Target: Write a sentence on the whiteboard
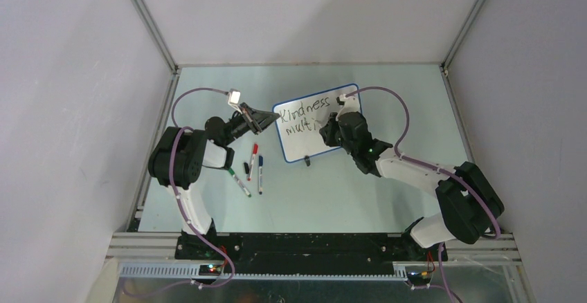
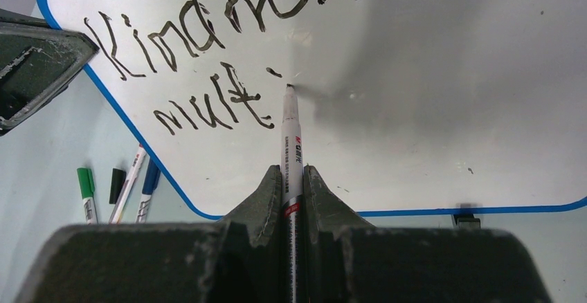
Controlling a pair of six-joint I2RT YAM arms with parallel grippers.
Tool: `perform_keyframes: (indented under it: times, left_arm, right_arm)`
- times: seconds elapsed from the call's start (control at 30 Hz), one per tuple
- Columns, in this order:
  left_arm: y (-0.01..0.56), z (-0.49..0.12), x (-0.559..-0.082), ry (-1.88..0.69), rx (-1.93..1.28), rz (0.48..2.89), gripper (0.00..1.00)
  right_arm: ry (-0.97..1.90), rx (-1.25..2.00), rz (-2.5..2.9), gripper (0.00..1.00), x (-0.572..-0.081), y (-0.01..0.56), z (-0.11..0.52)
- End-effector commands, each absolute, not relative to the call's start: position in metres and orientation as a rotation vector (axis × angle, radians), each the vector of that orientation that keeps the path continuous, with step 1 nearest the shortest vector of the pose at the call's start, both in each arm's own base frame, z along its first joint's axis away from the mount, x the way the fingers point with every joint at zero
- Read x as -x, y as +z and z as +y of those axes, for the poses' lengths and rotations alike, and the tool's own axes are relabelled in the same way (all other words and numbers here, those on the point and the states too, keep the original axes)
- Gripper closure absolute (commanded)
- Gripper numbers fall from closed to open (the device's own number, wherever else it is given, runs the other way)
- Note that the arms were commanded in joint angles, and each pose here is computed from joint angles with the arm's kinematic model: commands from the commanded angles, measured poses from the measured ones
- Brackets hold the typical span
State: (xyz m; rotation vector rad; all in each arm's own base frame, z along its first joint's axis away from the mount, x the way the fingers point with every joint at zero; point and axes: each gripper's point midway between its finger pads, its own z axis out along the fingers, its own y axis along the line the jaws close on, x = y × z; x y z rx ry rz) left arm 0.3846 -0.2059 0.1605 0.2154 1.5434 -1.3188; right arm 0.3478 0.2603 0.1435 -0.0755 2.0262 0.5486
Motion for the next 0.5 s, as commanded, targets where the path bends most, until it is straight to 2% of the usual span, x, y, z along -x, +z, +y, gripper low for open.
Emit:
perform_keyframes:
  times: [0.0,0.47]
  left_arm:
    - [0.186,-0.205,-0.38,-1.268,-0.304,1.44,1.0]
    - [0.186,-0.205,-0.38,-1.267,-0.307,1.44,1.0]
  right_arm:
    - [0.53,0.038,2.014,1.0,-0.357,0.152,0.258]
    - [0.496,0.031,2.067,1.0,-0.347,0.141,0.255]
